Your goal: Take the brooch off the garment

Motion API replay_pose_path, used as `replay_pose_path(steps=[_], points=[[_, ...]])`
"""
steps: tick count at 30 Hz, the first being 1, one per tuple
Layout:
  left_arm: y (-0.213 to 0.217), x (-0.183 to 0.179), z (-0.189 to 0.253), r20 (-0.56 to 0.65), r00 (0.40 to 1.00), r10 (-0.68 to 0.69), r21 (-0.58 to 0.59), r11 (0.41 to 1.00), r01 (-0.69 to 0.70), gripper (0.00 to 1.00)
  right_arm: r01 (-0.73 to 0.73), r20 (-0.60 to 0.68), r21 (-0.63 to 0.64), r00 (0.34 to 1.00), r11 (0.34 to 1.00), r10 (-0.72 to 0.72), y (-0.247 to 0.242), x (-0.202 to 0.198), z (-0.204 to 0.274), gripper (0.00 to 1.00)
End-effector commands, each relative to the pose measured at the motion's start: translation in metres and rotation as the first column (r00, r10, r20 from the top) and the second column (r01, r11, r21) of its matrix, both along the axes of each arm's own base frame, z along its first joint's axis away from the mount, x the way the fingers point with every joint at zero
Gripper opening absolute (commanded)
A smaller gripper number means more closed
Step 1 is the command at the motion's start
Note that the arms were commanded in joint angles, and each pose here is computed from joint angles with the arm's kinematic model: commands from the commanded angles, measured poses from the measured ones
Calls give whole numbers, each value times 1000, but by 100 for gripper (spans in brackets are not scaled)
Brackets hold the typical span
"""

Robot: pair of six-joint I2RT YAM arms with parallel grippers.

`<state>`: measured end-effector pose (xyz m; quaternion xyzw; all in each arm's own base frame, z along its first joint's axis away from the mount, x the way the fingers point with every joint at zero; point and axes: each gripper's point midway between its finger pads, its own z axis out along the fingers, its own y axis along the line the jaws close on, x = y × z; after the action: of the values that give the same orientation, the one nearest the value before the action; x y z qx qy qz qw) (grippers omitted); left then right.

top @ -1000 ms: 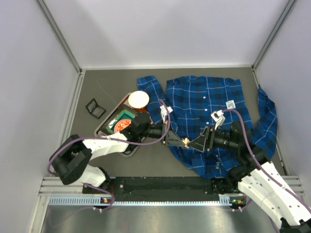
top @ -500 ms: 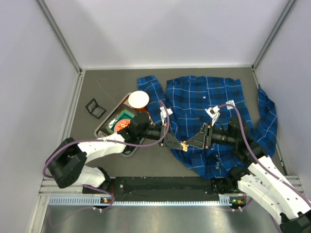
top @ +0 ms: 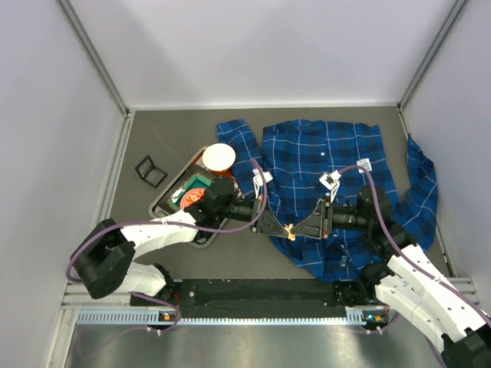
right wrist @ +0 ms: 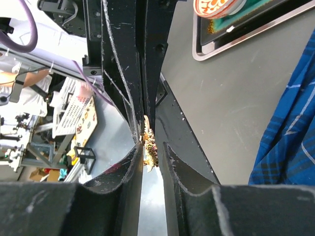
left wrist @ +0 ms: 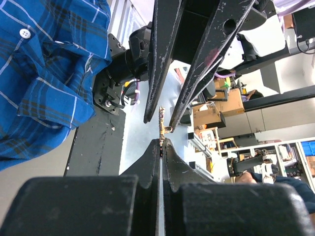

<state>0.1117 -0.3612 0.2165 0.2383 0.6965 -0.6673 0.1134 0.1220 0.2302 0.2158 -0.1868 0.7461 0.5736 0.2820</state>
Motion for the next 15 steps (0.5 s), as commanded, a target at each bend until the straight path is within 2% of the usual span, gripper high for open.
replay_pose_path(steps=[1,4,15], points=[[0,-4,29,96,995,-23,-93,995,32,0,-63,83,36,995,997,60,4,-3,9,20],[0,-5,29,98,995,-26,-93,995,35,0,-74,89,37,994,997,71,4,-4,8,18],[7,-16,28,133,989,-70,-94,992,83,0,-53,92,38,995,998,49,2,-5,6,24]])
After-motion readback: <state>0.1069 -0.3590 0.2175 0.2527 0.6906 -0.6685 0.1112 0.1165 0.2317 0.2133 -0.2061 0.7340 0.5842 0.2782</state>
